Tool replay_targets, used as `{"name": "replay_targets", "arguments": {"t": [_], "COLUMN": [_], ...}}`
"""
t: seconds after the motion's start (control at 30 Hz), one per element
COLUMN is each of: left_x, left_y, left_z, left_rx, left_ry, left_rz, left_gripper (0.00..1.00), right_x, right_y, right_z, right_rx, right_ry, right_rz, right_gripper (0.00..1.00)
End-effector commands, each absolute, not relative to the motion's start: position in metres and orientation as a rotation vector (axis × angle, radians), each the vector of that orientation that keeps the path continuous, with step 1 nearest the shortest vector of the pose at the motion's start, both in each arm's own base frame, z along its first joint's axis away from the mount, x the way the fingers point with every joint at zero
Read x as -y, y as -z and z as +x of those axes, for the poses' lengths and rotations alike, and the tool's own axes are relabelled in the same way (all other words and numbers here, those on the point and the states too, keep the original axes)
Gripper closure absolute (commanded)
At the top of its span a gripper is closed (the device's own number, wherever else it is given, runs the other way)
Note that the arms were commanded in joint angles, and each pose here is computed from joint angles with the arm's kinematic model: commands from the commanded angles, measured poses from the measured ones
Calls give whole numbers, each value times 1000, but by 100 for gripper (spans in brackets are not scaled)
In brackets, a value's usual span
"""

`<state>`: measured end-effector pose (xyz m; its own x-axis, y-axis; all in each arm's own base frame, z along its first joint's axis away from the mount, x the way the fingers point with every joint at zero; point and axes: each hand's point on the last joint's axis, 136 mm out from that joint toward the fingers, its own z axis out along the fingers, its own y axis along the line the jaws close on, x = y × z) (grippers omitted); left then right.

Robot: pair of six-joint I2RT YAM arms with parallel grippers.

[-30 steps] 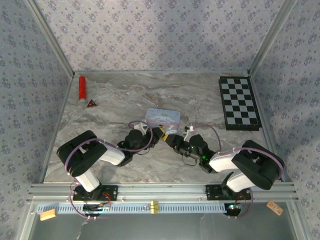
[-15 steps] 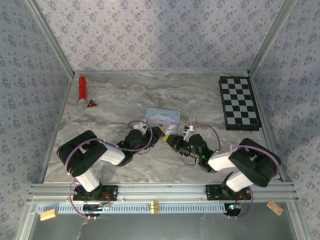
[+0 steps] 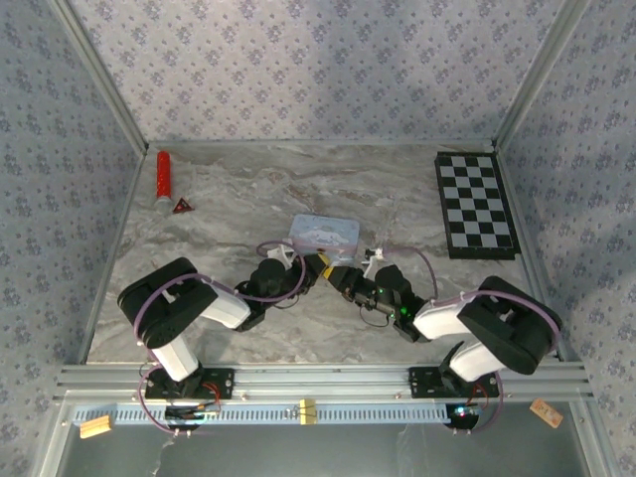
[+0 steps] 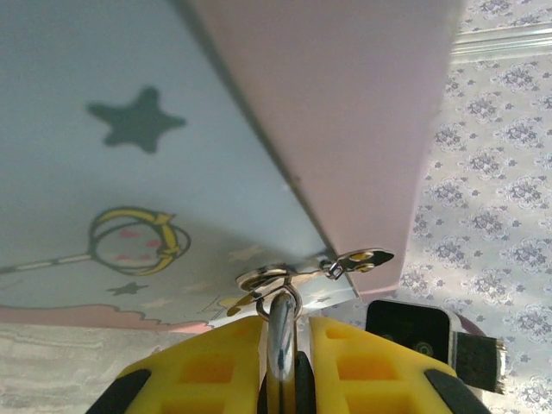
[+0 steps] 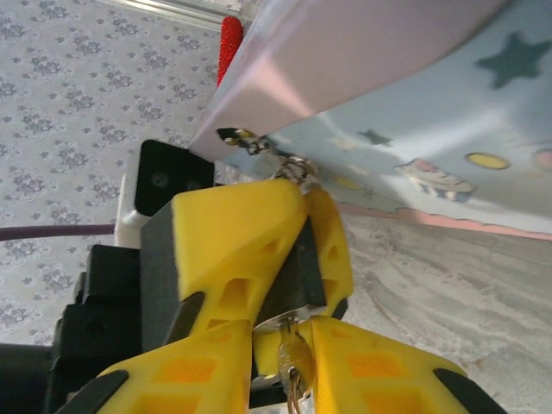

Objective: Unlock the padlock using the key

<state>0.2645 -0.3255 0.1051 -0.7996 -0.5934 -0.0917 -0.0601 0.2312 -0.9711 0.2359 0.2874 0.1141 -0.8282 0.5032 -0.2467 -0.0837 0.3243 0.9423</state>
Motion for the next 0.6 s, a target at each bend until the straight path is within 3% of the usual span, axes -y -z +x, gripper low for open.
{"name": "replay_targets", "arguments": {"t": [0.0, 0.1, 0.57], "left_x": [337, 336, 342], "left_y": [-129, -129, -133], "left_z": [265, 265, 261], "left_rx": [-1988, -1986, -1994], "left_ry": [1685, 1688, 1708], "left_rz": [-546, -548, -522], "left_gripper": [100, 100, 100], "right_x": [-284, -284, -292], "right_y": [-122, -129, -145], "right_z": [237, 237, 258], "right_rx": [-2076, -2057, -2036], "right_ry": [-1491, -1499, -1604], "right_rz": [348, 325, 328], "right_gripper": [76, 85, 90]}}
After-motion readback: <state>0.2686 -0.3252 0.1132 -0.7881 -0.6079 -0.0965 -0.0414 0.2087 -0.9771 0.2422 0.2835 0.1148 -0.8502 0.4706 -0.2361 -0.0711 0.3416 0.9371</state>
